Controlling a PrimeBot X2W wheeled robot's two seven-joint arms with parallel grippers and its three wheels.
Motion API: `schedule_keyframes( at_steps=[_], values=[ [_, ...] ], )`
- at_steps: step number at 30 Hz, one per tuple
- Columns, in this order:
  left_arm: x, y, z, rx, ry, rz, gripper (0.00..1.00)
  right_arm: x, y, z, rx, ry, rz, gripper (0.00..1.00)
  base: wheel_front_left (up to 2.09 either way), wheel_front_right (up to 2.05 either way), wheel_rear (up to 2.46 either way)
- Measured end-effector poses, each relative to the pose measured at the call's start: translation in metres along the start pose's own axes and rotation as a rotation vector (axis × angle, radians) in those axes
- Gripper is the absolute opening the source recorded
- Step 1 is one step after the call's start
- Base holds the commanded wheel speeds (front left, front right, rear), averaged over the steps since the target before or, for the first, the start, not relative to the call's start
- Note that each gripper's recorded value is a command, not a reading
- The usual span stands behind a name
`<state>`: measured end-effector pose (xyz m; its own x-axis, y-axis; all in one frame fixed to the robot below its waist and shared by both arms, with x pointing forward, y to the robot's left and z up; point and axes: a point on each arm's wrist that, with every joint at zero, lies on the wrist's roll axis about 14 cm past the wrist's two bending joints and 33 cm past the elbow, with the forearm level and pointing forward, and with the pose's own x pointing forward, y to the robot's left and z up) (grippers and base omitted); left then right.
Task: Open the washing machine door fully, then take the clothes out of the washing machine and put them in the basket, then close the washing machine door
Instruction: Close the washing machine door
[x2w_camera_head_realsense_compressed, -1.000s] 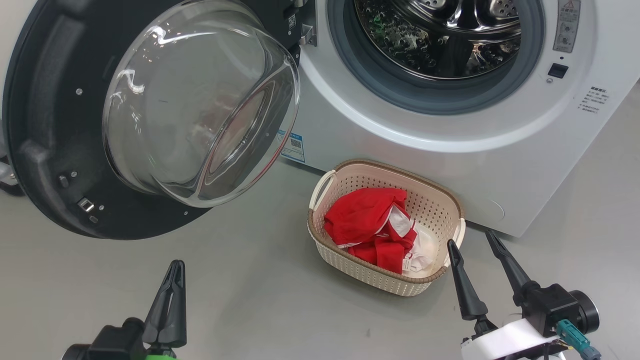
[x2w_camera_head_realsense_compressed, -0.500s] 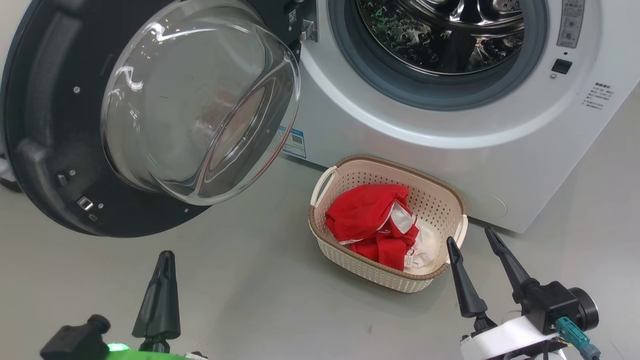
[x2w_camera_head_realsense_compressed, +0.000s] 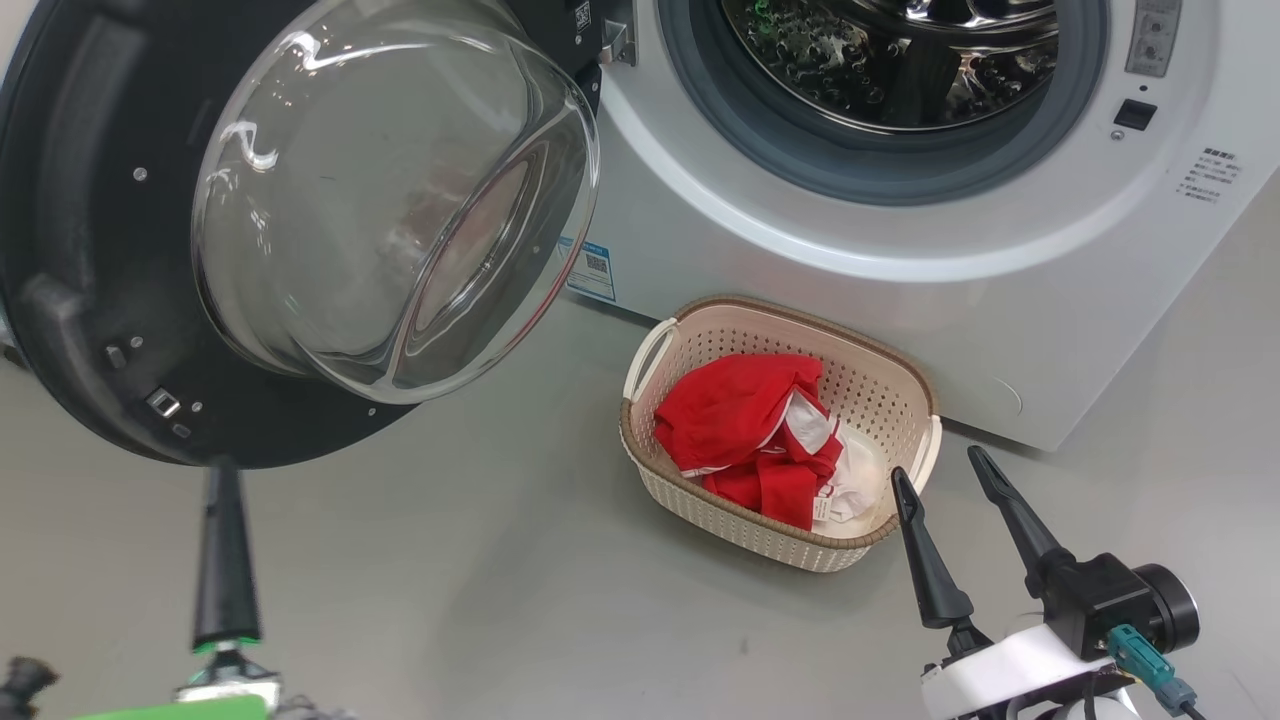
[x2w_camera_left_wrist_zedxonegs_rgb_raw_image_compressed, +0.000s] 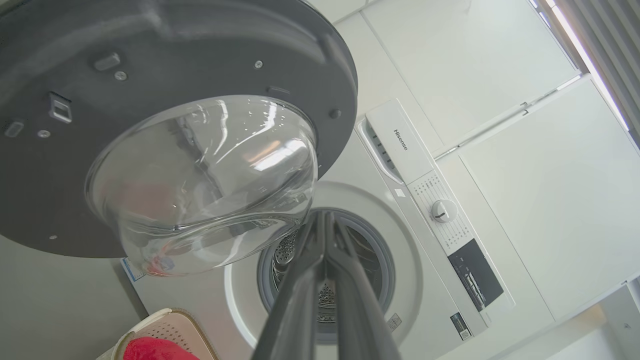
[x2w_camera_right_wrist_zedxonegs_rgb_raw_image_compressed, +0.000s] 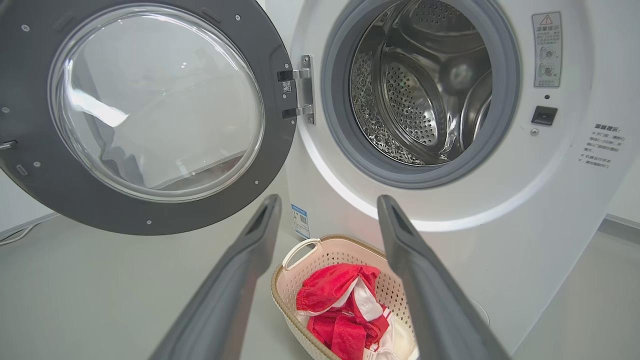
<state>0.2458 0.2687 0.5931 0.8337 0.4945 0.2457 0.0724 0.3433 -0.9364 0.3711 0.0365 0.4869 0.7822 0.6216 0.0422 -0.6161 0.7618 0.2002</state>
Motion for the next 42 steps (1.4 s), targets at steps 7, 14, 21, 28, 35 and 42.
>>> schedule_keyframes(
  at_steps=[7, 14, 21, 28, 35, 42],
  values=[
    [0.008, 0.02, 0.077, -0.072, -0.231, 0.05, 0.0, 0.003, -0.003, -0.003, 0.001, 0.009, 0.0, 1.0, 0.0, 0.0, 0.0],
    [0.009, 0.042, 0.118, -0.055, -0.359, 0.108, 0.0, 0.007, -0.007, -0.006, -0.001, 0.019, 0.002, 1.0, 0.0, 0.0, 0.0],
    [0.022, 0.059, 0.146, -0.022, -0.354, 0.146, 0.0, 0.01, -0.011, -0.009, 0.003, 0.028, 0.001, 1.0, 0.0, 0.0, 0.0],
    [0.045, 0.079, 0.15, -0.044, -0.252, 0.215, 0.0, 0.015, -0.016, -0.01, -0.008, 0.033, 0.005, 1.0, 0.0, 0.0, 0.0],
    [0.057, 0.111, 0.141, -0.059, -0.145, 0.336, 0.0, 0.017, -0.025, -0.013, -0.012, 0.047, -0.001, 1.0, 0.0, 0.0, 0.0],
    [0.075, 0.123, 0.136, -0.074, -0.112, 0.368, 0.0, 0.017, -0.036, -0.016, -0.022, 0.058, -0.015, 1.0, 0.0, 0.0, 0.0]
  ],
)
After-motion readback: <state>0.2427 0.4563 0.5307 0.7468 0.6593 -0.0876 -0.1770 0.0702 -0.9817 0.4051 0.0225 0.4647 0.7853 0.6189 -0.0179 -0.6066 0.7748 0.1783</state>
